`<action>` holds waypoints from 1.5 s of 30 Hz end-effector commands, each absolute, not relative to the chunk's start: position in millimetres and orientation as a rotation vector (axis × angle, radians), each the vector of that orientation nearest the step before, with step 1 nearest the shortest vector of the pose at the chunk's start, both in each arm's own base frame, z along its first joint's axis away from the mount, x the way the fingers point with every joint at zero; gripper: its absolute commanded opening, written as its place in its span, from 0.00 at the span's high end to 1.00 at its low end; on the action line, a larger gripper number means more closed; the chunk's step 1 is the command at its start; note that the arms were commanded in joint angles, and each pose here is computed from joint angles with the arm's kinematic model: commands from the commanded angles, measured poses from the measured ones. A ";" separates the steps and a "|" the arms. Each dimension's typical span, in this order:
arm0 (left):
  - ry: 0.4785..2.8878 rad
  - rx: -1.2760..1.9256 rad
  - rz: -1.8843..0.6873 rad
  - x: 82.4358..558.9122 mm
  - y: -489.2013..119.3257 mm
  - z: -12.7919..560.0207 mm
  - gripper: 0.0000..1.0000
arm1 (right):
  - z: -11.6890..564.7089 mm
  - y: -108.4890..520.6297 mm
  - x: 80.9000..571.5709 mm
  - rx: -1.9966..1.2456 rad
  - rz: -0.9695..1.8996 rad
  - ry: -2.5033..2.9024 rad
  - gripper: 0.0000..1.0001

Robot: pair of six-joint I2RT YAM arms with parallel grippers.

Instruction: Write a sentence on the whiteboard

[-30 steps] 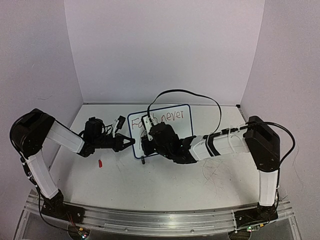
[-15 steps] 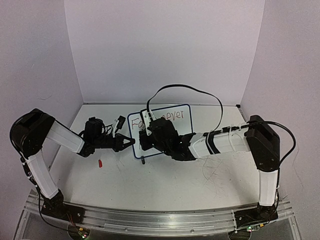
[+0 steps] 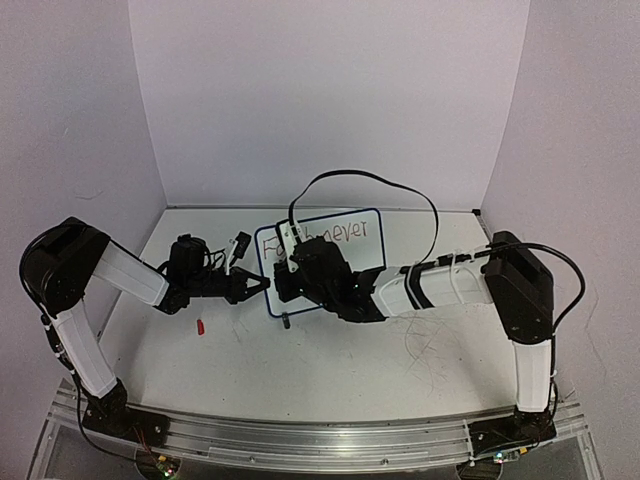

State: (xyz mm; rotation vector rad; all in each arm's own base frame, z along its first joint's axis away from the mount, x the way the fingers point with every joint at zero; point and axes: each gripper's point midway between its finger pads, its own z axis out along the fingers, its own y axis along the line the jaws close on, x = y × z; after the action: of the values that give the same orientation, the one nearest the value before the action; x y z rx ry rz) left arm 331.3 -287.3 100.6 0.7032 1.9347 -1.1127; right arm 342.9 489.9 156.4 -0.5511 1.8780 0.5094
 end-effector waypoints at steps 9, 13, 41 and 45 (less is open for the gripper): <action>1.949 0.690 -1.002 342.7 -279.4 96.0 1.00 | 165.8 457.2 365.9 -0.383 0.336 1.877 1.00; 1.949 0.691 -1.002 342.3 -279.5 96.1 1.00 | 198.7 442.2 354.7 -0.337 0.413 1.808 1.00; 1.953 0.697 -0.999 342.0 -281.3 94.0 1.00 | 179.2 458.7 345.1 -0.471 0.586 1.860 1.00; 1.952 0.697 -0.997 342.2 -281.3 94.7 1.00 | 177.8 459.6 345.8 -0.471 0.591 1.863 1.00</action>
State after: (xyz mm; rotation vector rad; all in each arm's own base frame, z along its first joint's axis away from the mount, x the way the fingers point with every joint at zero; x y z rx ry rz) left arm 329.7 -289.4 100.1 0.7187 1.9294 -1.1055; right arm 340.9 450.5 167.6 -0.4916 1.8839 0.5573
